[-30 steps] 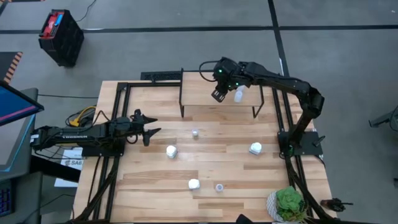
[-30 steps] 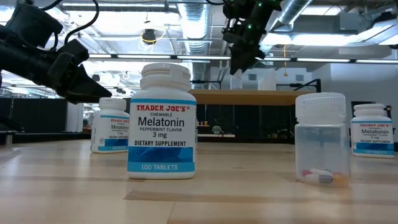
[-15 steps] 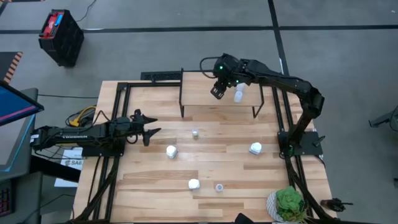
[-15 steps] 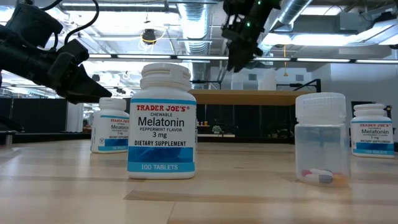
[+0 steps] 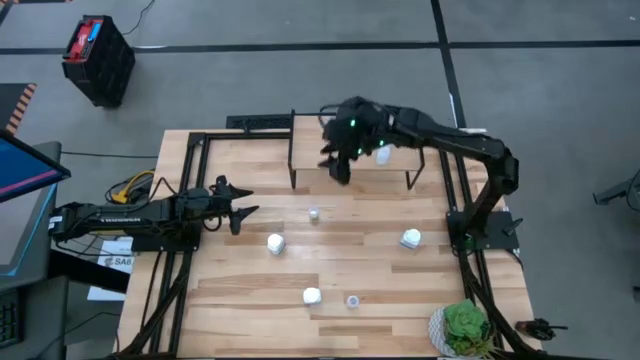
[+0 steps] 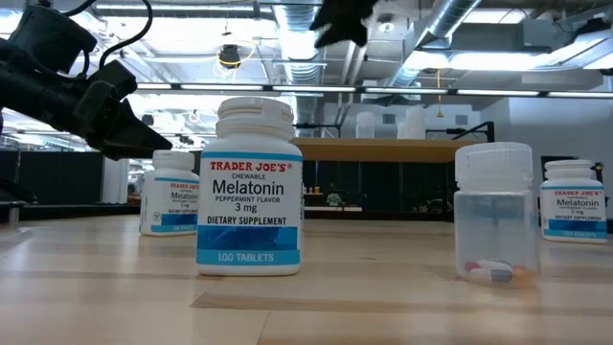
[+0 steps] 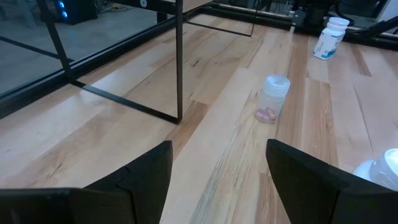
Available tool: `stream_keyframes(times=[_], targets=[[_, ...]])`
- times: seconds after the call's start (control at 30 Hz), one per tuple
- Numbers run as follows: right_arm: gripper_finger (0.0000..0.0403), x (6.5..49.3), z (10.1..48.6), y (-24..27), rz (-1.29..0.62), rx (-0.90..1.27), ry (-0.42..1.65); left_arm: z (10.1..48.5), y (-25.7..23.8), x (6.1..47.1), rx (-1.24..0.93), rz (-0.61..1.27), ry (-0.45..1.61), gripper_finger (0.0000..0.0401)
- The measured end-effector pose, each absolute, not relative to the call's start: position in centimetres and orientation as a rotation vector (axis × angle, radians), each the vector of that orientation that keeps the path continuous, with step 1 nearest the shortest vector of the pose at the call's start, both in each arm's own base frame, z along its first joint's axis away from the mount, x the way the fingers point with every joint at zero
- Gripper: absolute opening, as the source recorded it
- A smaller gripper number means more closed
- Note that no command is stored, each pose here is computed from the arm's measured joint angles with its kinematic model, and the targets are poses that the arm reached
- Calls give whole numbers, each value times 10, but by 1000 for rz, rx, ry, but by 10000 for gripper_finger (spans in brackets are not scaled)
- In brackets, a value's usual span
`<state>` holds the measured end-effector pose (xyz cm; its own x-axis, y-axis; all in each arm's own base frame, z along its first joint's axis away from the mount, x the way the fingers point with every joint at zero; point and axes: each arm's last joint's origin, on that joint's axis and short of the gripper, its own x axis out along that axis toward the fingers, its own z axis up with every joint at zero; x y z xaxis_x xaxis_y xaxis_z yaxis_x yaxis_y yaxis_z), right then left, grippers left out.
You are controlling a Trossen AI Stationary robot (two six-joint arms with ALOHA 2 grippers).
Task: Pick and place medicine bottles onto shelf by color
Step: Put the top transparent pill bottle on the shelf
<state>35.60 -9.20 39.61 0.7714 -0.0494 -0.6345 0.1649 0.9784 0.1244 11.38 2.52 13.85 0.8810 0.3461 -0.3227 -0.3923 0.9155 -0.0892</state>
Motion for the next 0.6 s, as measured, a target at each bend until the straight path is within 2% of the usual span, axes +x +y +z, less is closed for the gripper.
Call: stream_keyframes(times=[0.1,0.33,0.6], targets=[[214,363,394,-67,-48,137,691,139,25,114,-154,386,307,247],[212,397,361,-19,65,80,706,139,25,114,-155,385,307,247],[211,441,291,3,105,70,851,138,25,114,-167,387,310,247]])
